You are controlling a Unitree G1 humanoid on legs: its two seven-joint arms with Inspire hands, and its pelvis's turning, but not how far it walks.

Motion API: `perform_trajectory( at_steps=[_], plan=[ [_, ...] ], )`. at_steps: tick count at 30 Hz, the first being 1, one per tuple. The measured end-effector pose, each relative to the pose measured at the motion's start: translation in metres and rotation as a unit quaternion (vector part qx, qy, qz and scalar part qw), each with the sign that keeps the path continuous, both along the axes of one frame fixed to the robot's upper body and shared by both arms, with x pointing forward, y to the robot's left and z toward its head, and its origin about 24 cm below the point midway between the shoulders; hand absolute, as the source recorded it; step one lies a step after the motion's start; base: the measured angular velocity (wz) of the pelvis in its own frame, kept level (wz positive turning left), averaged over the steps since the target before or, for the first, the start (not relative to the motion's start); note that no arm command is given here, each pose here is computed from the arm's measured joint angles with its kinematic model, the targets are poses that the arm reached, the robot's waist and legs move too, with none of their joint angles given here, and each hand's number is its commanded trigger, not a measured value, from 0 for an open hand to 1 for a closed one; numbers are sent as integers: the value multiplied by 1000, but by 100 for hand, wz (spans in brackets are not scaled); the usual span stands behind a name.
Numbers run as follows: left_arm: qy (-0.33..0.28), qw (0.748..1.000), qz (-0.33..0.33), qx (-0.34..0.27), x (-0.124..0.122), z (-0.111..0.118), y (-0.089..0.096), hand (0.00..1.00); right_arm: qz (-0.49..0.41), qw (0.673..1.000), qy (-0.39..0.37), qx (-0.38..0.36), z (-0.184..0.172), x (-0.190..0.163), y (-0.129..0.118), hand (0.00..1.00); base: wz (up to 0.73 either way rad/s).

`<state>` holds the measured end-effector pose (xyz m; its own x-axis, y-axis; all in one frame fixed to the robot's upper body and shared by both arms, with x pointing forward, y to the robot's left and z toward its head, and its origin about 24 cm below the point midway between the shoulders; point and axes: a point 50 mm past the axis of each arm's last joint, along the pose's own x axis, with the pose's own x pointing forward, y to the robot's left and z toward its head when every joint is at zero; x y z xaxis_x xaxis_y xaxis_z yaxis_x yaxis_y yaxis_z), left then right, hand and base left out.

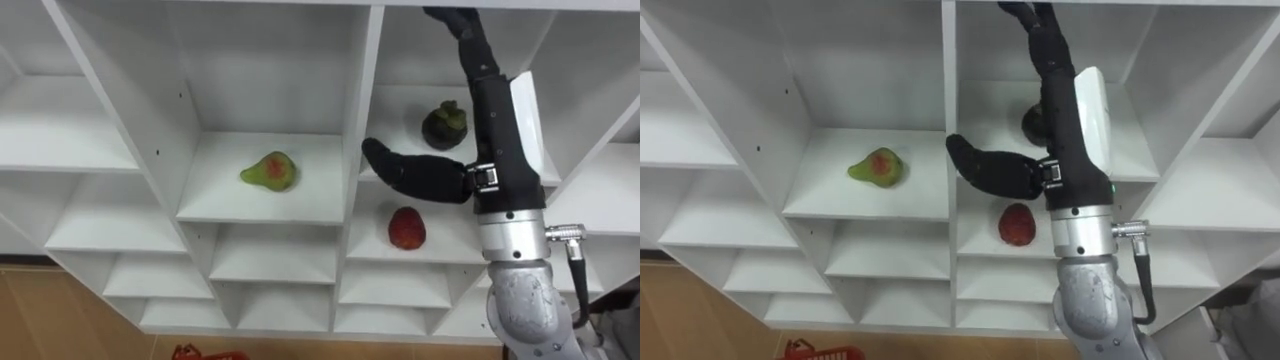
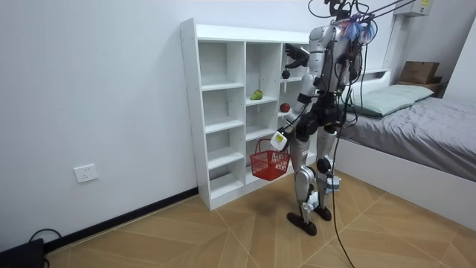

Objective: Collect fruits from the closet

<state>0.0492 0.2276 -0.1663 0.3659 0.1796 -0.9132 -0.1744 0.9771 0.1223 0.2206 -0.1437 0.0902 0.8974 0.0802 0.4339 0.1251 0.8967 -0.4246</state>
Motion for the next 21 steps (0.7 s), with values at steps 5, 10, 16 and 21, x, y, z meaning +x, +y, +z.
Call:
perform_trajectory(
  at_steps=[5,10,16,21],
  plan=[
    [-6,1000,21,2,-4,1,3,100,-26,998,50,15,-16,5,-13,0,9],
    [-10,999,32,2,-7,2,4,100,-53,996,66,11,-22,8,-24,0,4],
    [-15,999,30,2,-7,3,4,100,-64,995,78,15,-27,10,-30,0,2],
    [-10,999,32,4,-12,3,5,100,-77,992,96,11,-37,15,-34,0,7]
  ],
)
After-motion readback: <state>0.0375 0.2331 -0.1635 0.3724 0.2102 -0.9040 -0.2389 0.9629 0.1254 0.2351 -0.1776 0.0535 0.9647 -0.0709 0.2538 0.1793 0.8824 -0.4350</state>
